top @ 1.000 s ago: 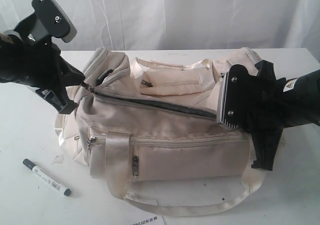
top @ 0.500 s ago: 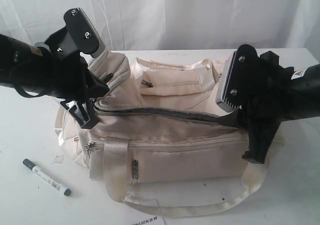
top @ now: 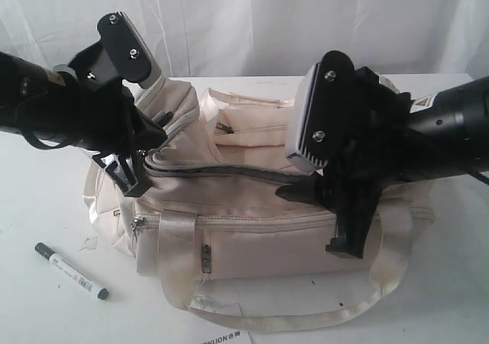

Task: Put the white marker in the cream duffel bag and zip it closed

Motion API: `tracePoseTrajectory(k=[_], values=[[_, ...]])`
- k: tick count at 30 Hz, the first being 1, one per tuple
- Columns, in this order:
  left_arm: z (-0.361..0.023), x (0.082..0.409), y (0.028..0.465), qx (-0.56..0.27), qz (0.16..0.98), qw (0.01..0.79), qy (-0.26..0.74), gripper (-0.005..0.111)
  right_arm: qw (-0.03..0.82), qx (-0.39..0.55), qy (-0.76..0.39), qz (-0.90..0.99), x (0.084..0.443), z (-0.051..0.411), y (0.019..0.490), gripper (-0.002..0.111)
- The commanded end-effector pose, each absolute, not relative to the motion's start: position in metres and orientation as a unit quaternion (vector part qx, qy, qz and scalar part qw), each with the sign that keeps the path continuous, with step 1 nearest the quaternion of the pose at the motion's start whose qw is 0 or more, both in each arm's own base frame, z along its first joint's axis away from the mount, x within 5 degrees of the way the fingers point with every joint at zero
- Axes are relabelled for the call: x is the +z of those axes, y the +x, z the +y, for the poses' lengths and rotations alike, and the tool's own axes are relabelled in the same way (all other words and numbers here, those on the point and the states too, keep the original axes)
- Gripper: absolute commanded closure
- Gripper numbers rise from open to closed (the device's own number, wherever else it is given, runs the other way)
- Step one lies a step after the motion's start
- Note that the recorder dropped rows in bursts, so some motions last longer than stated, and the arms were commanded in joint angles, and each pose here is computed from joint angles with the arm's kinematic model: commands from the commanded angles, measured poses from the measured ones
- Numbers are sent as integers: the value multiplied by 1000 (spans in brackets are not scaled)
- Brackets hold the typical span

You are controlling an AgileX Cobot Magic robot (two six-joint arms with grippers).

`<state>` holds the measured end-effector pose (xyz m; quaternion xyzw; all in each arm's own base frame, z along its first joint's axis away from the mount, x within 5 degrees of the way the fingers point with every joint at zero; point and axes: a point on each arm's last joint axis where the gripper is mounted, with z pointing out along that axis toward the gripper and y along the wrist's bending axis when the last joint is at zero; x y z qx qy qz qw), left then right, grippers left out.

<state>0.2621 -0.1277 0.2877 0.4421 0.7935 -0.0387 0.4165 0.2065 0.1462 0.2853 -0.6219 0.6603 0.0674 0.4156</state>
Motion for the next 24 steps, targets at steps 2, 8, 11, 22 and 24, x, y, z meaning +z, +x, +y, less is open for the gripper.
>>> tracePoseTrajectory(k=[2,8,11,22,24], values=[[-130,286,260,-52,798,412,437,107,400,80,-638,653,275,161,210,56],[-130,286,259,-53,799,410,437,107,411,77,-644,641,277,176,217,56],[-130,286,259,-54,799,410,436,107,405,82,-647,641,276,181,223,56],[-130,286,260,-55,799,411,435,107,392,87,-665,630,270,204,244,56],[-130,286,260,-55,799,411,435,107,388,86,-666,631,266,207,249,56]])
